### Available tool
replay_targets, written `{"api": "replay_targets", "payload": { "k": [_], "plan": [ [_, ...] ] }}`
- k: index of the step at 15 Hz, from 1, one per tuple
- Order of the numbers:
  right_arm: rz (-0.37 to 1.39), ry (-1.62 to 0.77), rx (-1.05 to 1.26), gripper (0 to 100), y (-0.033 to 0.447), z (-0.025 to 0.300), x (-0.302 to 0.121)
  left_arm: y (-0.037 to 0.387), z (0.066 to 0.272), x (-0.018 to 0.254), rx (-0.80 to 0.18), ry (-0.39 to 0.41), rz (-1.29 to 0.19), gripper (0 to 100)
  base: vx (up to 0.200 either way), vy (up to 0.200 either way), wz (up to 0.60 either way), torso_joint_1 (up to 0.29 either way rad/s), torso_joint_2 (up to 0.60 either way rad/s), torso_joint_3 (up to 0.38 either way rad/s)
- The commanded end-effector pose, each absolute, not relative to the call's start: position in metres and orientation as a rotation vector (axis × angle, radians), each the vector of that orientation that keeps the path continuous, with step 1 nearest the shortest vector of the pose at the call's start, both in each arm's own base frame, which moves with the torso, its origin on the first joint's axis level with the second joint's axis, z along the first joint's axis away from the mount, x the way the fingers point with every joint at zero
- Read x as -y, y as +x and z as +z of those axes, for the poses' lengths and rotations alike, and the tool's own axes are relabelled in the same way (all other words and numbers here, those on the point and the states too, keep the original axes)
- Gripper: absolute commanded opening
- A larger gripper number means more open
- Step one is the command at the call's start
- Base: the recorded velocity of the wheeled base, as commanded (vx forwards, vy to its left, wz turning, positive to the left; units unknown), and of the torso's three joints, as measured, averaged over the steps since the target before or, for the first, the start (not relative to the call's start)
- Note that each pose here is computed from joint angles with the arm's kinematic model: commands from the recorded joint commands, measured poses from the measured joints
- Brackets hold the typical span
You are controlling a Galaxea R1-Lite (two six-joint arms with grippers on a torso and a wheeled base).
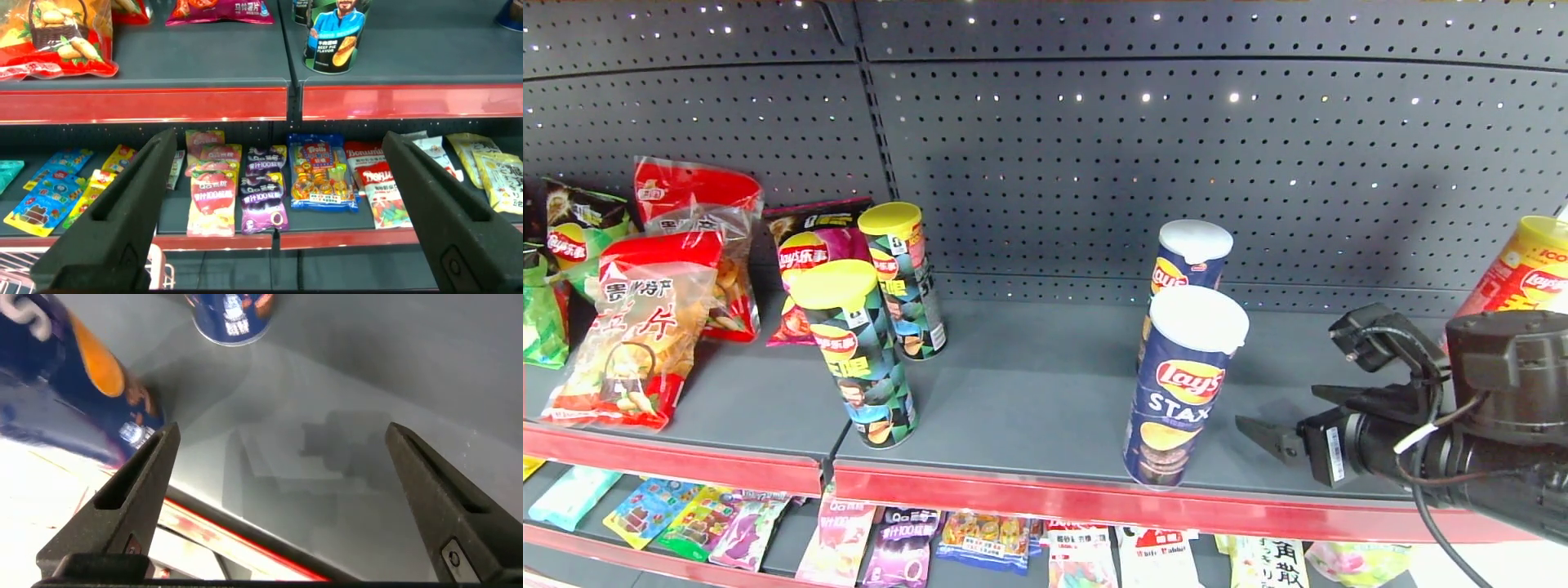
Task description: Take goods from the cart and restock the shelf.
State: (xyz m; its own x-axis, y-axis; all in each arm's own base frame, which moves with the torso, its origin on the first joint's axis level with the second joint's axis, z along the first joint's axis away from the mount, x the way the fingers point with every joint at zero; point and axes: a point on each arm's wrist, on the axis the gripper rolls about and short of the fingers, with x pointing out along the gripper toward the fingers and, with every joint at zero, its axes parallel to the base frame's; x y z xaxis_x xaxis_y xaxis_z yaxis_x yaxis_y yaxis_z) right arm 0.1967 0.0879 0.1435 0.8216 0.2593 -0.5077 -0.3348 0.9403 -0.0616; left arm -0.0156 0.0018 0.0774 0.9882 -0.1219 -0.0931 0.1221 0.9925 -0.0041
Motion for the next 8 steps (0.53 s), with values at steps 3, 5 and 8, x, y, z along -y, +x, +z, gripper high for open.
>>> {"api": "replay_targets", "payload": {
  "k": [3,5,8],
  "plan": [
    [0.273,-0.160,-0.516,100,0.204,0.144,-0.079,-0.015,0.077,-0.002,-0.095,0.001,-0.122,100,0.000,0.000,0.00,0.000,0.00,0.000],
    [0.274,-0.162,-0.535,100,0.201,0.140,-0.077,-0.015,0.077,-0.002,-0.095,0.001,-0.122,100,0.000,0.000,0.00,0.000,0.00,0.000],
    [0.286,-0.179,-0.593,100,0.188,0.124,-0.074,-0.015,0.077,-0.002,-0.095,0.001,-0.122,100,0.000,0.000,0.00,0.000,0.00,0.000]
  ]
}}
